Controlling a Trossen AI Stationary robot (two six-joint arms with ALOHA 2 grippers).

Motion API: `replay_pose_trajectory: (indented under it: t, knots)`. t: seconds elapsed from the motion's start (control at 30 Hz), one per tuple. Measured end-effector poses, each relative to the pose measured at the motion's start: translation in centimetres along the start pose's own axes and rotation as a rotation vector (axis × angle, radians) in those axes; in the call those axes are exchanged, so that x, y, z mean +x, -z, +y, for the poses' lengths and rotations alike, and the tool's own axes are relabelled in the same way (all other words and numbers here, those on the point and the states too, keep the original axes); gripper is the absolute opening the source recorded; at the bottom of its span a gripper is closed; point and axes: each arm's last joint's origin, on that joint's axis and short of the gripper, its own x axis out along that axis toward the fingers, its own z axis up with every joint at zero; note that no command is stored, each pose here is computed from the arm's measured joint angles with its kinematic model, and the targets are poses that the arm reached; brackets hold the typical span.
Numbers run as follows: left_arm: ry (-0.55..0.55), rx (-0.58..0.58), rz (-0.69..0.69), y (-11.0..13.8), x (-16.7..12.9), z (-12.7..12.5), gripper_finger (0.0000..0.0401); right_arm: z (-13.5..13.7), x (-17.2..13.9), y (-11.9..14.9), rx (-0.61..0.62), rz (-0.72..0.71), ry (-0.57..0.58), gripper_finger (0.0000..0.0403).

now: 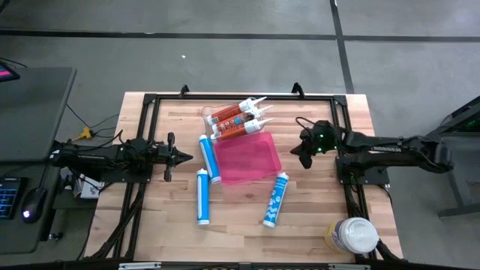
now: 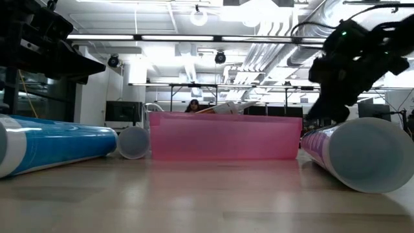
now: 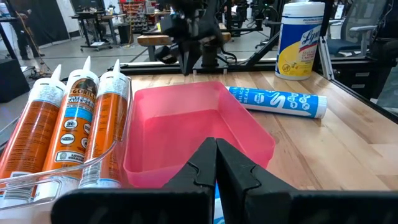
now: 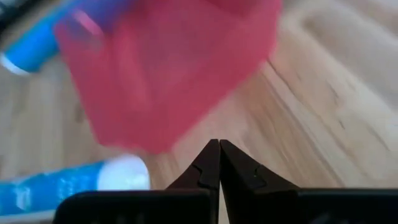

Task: Pick & place silicon tubes, Sealant and Lysol wipes
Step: Put the bottom left blue sealant into the pink bin

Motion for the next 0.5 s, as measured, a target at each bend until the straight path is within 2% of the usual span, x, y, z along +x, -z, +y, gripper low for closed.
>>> replay_pose_trajectory:
  t: [0.3, 0.5]
  knots:
    - [0.0, 0.0, 0.0, 0.0, 0.0, 0.0, 0.0, 1.2, -1.2, 2.0, -0.16, -0.345, -0.24, 0.0001]
    - [0.0, 0.0, 0.0, 0.0, 0.0, 0.0, 0.0, 2.2, -2.0, 2.8, -0.18, -0.429, -0.322, 0.0]
